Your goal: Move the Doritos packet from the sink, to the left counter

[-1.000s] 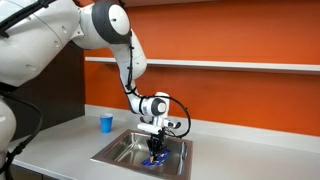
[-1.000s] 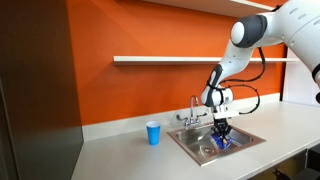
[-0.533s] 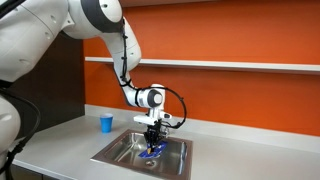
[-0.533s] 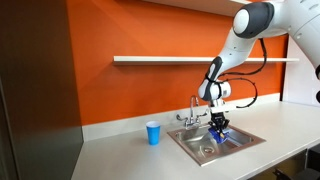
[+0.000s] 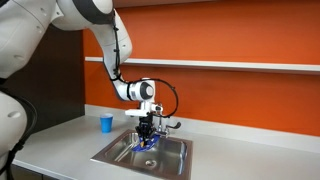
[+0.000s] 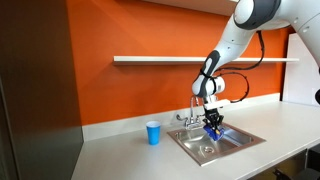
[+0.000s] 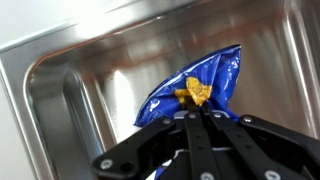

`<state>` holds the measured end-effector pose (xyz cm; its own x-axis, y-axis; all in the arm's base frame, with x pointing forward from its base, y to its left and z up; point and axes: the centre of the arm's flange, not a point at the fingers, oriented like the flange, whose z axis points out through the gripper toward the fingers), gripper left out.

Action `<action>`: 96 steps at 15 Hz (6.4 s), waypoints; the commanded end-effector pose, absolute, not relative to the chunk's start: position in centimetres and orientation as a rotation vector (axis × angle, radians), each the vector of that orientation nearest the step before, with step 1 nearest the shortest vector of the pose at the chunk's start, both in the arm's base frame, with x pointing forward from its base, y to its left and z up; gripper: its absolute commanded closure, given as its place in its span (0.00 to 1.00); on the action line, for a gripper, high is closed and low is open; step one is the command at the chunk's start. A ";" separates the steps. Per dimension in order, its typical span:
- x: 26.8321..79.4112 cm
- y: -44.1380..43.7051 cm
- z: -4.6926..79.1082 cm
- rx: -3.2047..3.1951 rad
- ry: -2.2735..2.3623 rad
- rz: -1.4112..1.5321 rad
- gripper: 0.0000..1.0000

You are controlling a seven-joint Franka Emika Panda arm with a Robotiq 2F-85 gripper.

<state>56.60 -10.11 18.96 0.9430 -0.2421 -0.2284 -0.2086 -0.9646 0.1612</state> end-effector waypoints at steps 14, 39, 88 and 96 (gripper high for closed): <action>50.1 5.8 22.4 2.909 0.231 -0.385 0.99; 47.8 19.9 18.5 2.828 0.782 -0.465 0.99; 45.6 -5.8 25.7 3.034 -0.222 -0.231 0.00; 45.7 -7.1 24.7 3.021 -0.263 -0.283 0.00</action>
